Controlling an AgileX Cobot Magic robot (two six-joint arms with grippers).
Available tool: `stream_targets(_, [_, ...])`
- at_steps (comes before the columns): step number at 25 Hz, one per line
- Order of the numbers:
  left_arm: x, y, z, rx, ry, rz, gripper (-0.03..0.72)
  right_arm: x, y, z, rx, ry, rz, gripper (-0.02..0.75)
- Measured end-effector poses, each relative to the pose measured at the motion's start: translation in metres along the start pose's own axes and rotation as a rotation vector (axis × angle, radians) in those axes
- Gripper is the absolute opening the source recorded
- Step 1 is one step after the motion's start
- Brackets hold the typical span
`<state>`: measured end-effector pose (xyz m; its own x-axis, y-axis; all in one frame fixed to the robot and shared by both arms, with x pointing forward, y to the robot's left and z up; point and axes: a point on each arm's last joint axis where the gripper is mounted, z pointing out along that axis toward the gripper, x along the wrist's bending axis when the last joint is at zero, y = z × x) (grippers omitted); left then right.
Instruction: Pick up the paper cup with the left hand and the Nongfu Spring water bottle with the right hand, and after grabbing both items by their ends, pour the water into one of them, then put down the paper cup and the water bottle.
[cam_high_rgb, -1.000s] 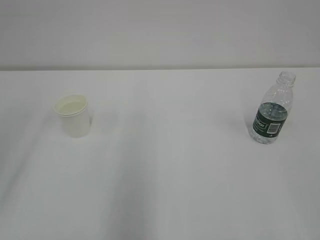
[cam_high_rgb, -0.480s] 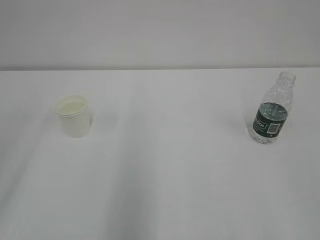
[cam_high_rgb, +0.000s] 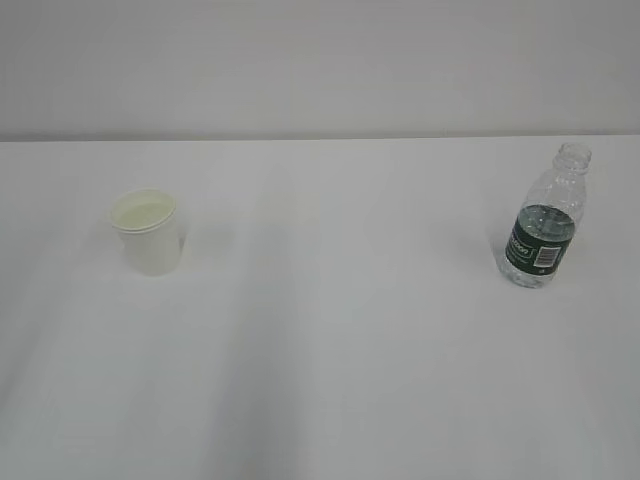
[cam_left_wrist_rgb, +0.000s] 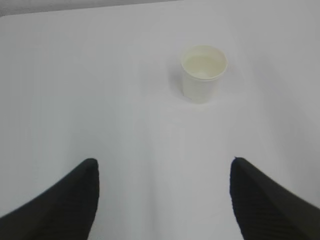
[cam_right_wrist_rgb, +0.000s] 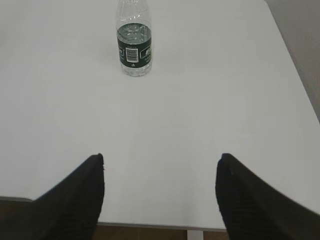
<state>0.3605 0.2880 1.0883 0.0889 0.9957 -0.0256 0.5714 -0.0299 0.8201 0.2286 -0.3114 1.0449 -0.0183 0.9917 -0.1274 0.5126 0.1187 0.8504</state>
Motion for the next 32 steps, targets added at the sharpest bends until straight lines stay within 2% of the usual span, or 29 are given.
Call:
stream_targets(10, [0.006, -0.014, -0.013, 0.086, 0.064, -0.011, 0.587, 0.0, 0.0, 0.0, 0.0, 0.0, 0.0, 0.52])
stream_targets(28, [0.008, -0.029, -0.015, 0.252, 0.092, -0.009, 0.587, 0.0, 0.0, 0.0, 0.0, 0.0, 0.0, 0.52])
stream_targets(32, [0.008, -0.032, -0.017, 0.261, 0.089, -0.013, 0.587, 0.0, 0.0, 0.0, 0.0, 0.0, 0.0, 0.52])
